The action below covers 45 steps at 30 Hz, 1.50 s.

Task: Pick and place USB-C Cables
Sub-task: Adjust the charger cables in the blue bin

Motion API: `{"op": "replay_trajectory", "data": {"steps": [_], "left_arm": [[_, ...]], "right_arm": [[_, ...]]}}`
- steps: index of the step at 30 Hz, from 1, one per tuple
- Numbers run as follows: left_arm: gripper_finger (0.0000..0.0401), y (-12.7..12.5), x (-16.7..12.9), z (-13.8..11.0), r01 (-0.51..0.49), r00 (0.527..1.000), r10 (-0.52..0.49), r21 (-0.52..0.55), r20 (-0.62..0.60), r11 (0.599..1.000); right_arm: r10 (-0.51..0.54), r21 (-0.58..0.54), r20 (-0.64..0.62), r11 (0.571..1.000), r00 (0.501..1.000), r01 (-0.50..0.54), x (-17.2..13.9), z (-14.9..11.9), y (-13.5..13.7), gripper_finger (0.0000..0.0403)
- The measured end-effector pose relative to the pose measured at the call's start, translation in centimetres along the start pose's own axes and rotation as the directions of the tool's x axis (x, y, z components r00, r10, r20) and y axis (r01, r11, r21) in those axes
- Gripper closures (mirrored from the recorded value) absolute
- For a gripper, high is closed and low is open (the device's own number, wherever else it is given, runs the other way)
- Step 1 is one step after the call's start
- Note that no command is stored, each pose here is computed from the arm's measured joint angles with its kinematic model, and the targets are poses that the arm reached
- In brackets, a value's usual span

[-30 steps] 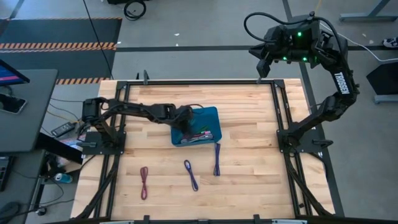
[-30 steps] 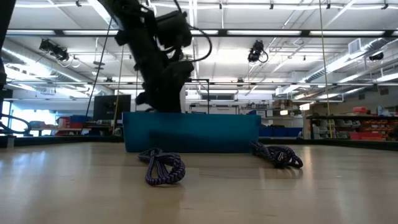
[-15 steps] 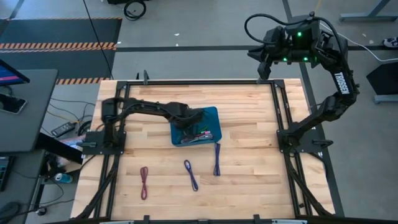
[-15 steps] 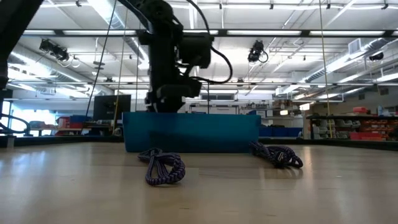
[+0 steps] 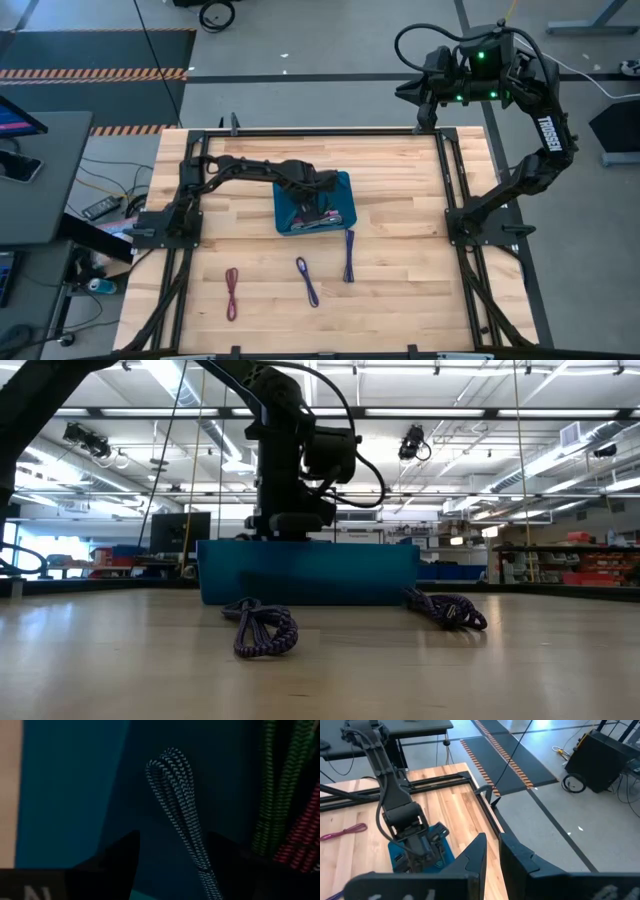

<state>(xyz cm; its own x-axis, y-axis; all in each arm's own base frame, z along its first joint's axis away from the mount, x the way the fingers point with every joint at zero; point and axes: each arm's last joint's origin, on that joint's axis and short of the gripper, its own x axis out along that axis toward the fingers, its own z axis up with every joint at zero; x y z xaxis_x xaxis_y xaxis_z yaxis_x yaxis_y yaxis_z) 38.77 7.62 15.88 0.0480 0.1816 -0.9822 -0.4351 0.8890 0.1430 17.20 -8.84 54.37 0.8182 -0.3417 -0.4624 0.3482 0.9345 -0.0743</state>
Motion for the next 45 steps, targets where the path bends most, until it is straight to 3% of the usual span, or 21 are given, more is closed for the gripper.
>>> {"op": "replay_trajectory", "data": {"steps": [17, 21, 26, 29, 34, 39, 45], "left_arm": [[0.0181, -0.3, 1.8, 0.2, 0.105, 0.993, -0.108, -0.057, -0.056, 0.993], [0.024, -0.3, 1.6, 0.3, 0.107, 0.993, -0.11, -0.058, -0.046, 0.993], [0.036, -0.1, 0.6, 1.2, 0.111, 0.994, -0.111, -0.039, -0.004, 0.993], [0.0381, -0.2, -0.3, 1.9, 0.106, 0.994, -0.106, -0.025, 0.029, 0.994], [0.038, -0.5, -3.1, 3.7, 0.119, 0.984, -0.122, 0.032, 0.129, 0.992], [0.038, -1.6, -5.5, 4.7, 0.113, 0.964, -0.149, 0.171, 0.22, 0.979], [0.0381, -3.0, -5.3, 3.8, 0.157, 0.965, -0.228, 0.409, 0.13, 0.899]], "right_arm": [[0.0, -0.008, 0.0, 1.0, 1.0, 0.0, 0.0, 0.0, 0.0, 0.0347], [0.0, -0.008, 0.0, 1.0, 1.0, 0.0, 0.0, 0.0, 0.0, 0.0347], [0.0, -0.008, 0.0, 1.0, 1.0, 0.0, 0.0, 0.0, 0.0, 0.0347], [0.0, -0.007, 0.0, 1.0, 1.0, 0.0, 0.0, 0.0, 0.0, 0.0347], [0.0, -0.001, 0.0, 1.0, 1.0, 0.0, 0.0, 0.0, 0.0, 0.0347], [0.0, -0.001, 0.0, 1.0, 1.0, 0.0, 0.0, 0.0, 0.0, 0.0347], [0.0, 0.0, -0.001, 1.0, 1.0, 0.0, 0.0, 0.0, 0.0, 0.0347]]}}
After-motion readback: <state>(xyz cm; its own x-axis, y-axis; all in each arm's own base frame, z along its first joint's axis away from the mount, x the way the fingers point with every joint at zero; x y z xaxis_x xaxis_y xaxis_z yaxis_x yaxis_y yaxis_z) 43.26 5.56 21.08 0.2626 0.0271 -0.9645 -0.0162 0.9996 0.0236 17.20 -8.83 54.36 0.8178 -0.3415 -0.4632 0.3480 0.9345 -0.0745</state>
